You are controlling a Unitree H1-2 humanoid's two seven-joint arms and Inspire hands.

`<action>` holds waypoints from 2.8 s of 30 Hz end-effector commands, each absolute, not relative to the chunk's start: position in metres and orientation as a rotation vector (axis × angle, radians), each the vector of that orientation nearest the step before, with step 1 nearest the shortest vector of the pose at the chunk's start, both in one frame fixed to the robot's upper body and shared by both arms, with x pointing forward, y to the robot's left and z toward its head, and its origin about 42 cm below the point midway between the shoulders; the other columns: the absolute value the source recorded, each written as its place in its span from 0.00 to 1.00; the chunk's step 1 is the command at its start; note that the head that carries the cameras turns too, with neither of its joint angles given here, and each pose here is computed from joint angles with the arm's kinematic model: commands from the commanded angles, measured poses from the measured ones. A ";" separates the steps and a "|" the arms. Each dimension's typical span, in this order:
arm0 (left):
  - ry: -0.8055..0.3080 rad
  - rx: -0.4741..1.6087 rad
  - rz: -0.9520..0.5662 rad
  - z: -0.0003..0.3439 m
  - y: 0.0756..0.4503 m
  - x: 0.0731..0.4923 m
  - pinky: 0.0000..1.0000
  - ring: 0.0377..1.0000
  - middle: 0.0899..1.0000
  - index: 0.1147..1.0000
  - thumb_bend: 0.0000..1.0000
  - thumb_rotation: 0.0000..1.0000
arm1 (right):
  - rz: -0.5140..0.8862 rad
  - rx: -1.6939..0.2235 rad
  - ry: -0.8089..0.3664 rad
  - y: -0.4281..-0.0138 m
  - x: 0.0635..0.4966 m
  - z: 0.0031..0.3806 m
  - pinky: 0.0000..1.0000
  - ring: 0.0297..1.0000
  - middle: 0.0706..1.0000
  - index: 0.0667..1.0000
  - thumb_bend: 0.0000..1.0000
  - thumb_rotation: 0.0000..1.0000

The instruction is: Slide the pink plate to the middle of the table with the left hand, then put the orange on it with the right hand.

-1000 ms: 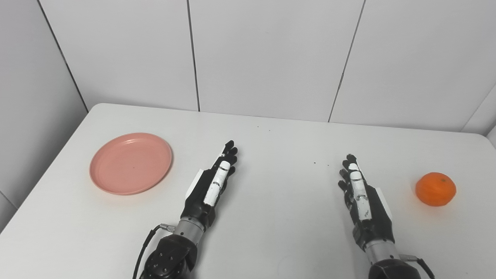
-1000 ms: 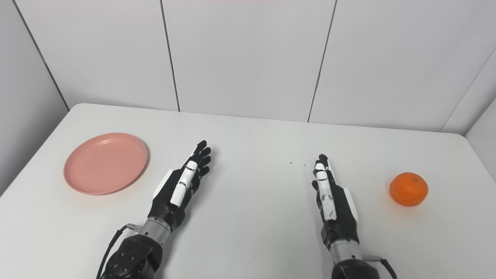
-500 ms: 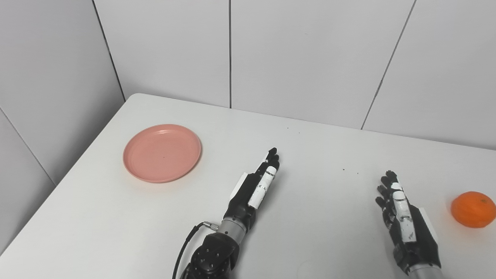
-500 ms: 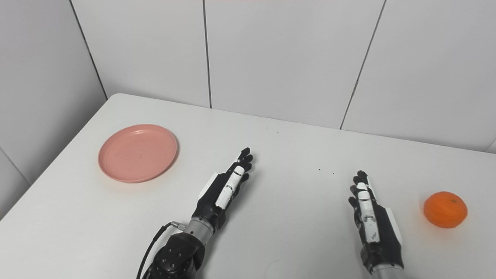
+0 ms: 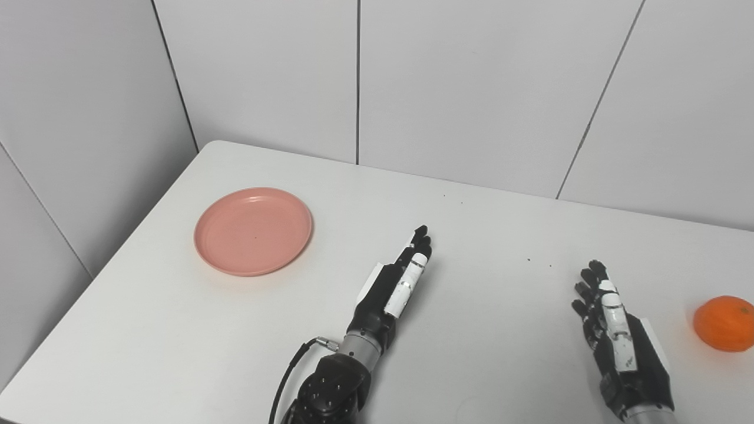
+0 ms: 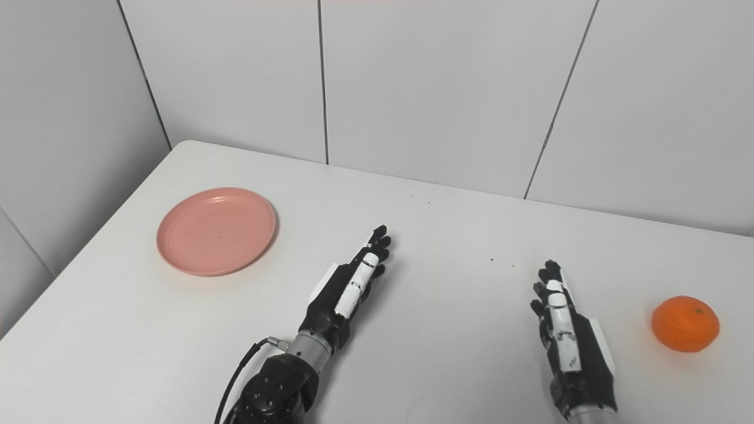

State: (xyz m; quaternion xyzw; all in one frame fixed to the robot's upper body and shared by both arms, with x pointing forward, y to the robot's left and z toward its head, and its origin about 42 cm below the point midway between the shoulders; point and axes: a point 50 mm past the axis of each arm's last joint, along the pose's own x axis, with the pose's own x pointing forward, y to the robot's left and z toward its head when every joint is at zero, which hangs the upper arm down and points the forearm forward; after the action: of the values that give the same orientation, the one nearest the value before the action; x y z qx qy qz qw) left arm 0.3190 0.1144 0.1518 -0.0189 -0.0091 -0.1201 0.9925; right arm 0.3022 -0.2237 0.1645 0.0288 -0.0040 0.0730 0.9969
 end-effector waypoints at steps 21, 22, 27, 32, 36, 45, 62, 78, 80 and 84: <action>-0.169 0.060 -0.268 0.192 0.134 0.329 0.97 0.99 1.00 1.00 0.37 1.00 | 0.147 0.070 -0.067 -0.220 0.311 0.173 1.00 1.00 1.00 1.00 0.20 1.00; -0.176 0.058 -0.267 0.195 0.135 0.329 0.97 0.99 1.00 1.00 0.37 1.00 | 0.147 0.074 -0.066 -0.220 0.311 0.173 1.00 1.00 1.00 1.00 0.20 1.00; -0.213 0.094 -0.277 0.210 0.148 0.333 0.97 0.99 1.00 1.00 0.45 1.00 | 0.150 0.070 -0.067 -0.219 0.312 0.172 1.00 1.00 1.00 1.00 0.19 1.00; -0.245 0.079 -0.279 0.228 0.162 0.337 0.96 0.98 1.00 1.00 0.44 1.00 | 0.156 0.074 -0.065 -0.218 0.313 0.170 1.00 1.00 1.00 1.00 0.19 1.00; -0.282 0.076 -0.262 0.247 0.174 0.341 0.97 0.98 1.00 1.00 0.43 1.00 | 0.155 0.083 -0.066 -0.218 0.314 0.169 1.00 1.00 1.00 1.00 0.19 1.00; -0.358 0.087 -0.189 0.289 0.208 0.350 0.99 0.96 0.99 0.99 0.41 1.00 | 0.148 0.086 -0.063 -0.217 0.314 0.168 1.00 1.00 1.00 1.00 0.18 1.00; -0.459 0.135 0.028 0.323 0.282 0.359 0.93 0.94 0.95 0.93 0.36 1.00 | 0.149 0.084 -0.061 -0.217 0.313 0.168 1.00 1.00 1.00 1.00 0.18 1.00; -0.413 0.095 0.180 0.324 0.355 0.359 0.92 0.93 0.94 0.91 0.36 1.00 | 0.143 0.066 -0.060 -0.220 0.312 0.169 1.00 1.00 1.00 1.00 0.17 1.00; -0.399 0.086 0.199 0.322 0.363 0.359 0.91 0.92 0.94 0.92 0.35 1.00 | 0.142 0.065 -0.059 -0.221 0.311 0.169 1.00 1.00 1.00 1.00 0.18 1.00; -0.370 0.078 0.227 0.317 0.377 0.359 0.92 0.93 0.94 0.92 0.34 1.00 | 0.138 0.062 -0.055 -0.221 0.312 0.169 1.00 1.00 1.00 1.00 0.18 1.00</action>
State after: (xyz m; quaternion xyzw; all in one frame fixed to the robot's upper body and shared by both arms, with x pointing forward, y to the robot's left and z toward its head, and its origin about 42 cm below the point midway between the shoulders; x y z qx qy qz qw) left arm 0.3578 0.3690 0.2971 0.0285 -0.1527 0.1080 0.9819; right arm 0.3081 -0.2204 0.1538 0.0349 0.0093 0.0685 0.9970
